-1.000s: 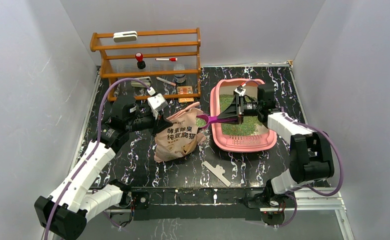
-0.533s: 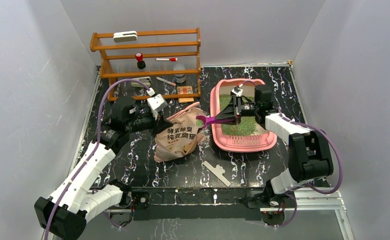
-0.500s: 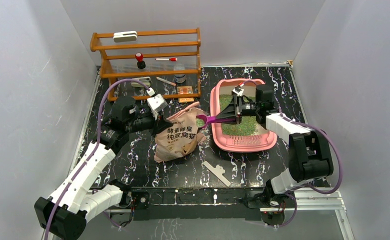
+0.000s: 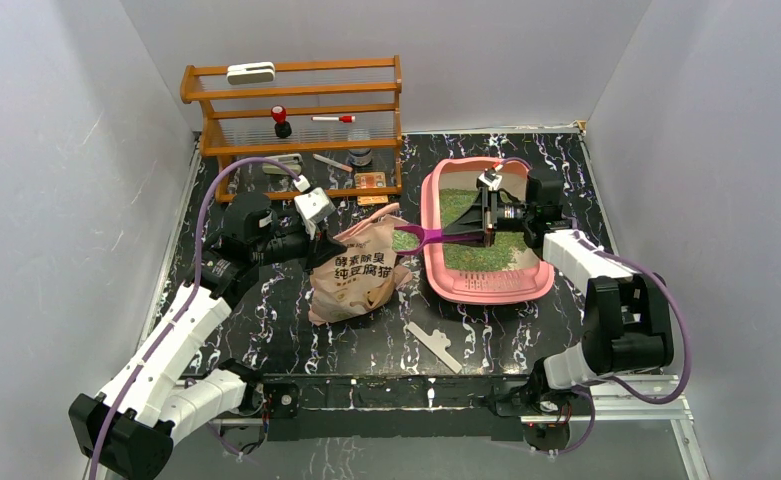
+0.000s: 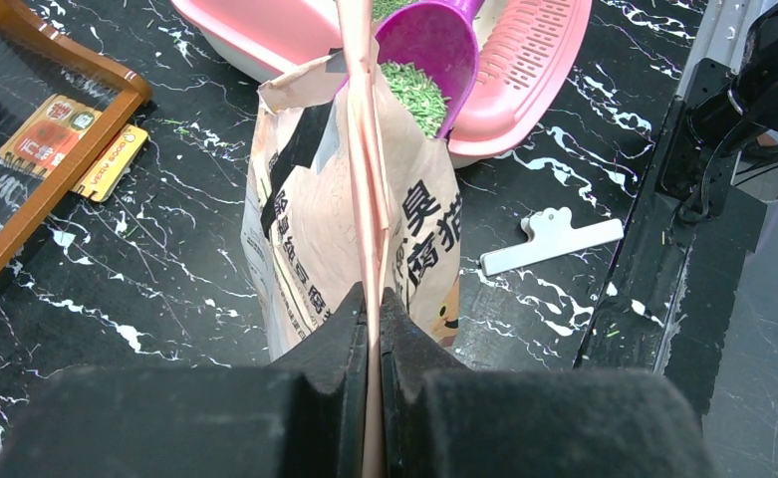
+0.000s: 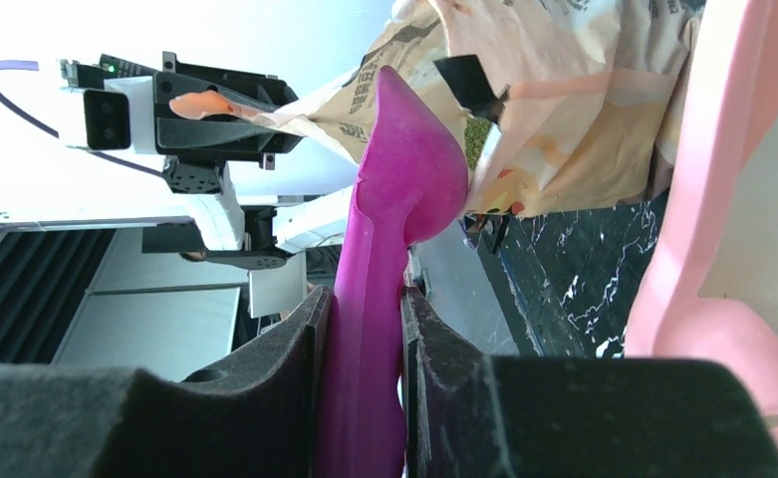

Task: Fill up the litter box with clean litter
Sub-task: 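Scoop the cat litter from the cat litter bag.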

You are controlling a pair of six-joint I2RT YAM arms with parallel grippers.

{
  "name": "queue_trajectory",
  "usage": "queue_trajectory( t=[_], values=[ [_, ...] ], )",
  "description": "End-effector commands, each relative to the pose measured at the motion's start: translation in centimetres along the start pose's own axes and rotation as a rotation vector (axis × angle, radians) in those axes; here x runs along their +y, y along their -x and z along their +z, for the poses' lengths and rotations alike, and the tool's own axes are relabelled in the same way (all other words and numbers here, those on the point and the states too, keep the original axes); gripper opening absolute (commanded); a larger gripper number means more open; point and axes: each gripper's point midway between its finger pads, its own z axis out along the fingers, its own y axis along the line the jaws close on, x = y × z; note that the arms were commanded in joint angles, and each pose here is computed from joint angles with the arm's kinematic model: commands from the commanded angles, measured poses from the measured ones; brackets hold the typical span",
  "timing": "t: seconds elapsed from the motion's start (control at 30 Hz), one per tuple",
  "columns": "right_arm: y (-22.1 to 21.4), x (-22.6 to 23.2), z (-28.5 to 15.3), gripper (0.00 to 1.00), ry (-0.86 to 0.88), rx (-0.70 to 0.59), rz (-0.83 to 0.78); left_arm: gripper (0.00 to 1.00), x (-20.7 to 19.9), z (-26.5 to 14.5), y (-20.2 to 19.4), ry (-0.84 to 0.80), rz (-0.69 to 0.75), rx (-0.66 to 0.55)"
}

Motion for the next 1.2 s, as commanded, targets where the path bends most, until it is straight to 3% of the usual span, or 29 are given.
queue_trajectory(
  t=[0.0, 1.17],
  values=[
    [-0.5, 1.5, -1.8, 0.0, 0.021, 0.003, -0.075, 0.0, -0.5, -0.2, 2.1, -0.023, 0.043, -0.064],
    [-0.4, 1.2, -5.2, 0.0, 0.033, -0.081, -0.055, 0.0, -0.6, -0.1, 2.1, -0.029, 0.036, -0.065]
  ],
)
